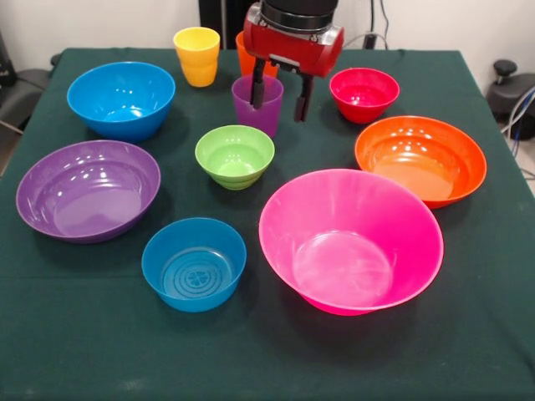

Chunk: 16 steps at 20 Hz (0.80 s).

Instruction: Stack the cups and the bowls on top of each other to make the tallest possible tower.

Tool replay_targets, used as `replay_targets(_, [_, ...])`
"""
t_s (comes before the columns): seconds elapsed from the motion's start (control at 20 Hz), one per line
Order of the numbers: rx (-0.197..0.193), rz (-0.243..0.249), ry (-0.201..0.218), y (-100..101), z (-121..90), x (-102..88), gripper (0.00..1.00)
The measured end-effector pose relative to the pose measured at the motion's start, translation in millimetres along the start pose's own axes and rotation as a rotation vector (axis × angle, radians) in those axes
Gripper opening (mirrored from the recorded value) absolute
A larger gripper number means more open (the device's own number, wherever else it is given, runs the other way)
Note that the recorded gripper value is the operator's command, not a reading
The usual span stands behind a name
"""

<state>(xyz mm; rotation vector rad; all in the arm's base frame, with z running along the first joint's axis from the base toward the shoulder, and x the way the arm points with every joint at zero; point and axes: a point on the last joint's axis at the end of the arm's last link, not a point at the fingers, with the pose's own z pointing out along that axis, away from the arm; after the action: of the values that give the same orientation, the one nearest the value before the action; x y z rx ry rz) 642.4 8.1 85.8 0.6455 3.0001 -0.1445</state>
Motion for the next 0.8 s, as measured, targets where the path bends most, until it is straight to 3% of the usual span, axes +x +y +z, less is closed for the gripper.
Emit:
replay_targets(0.35, [-0.004,0.017,0.001,4.2,-0.6,0.9,1.0])
replay_targets(0.8, [-0.006,-0.009,-0.006,30.8,4.7,6.5,1.0])
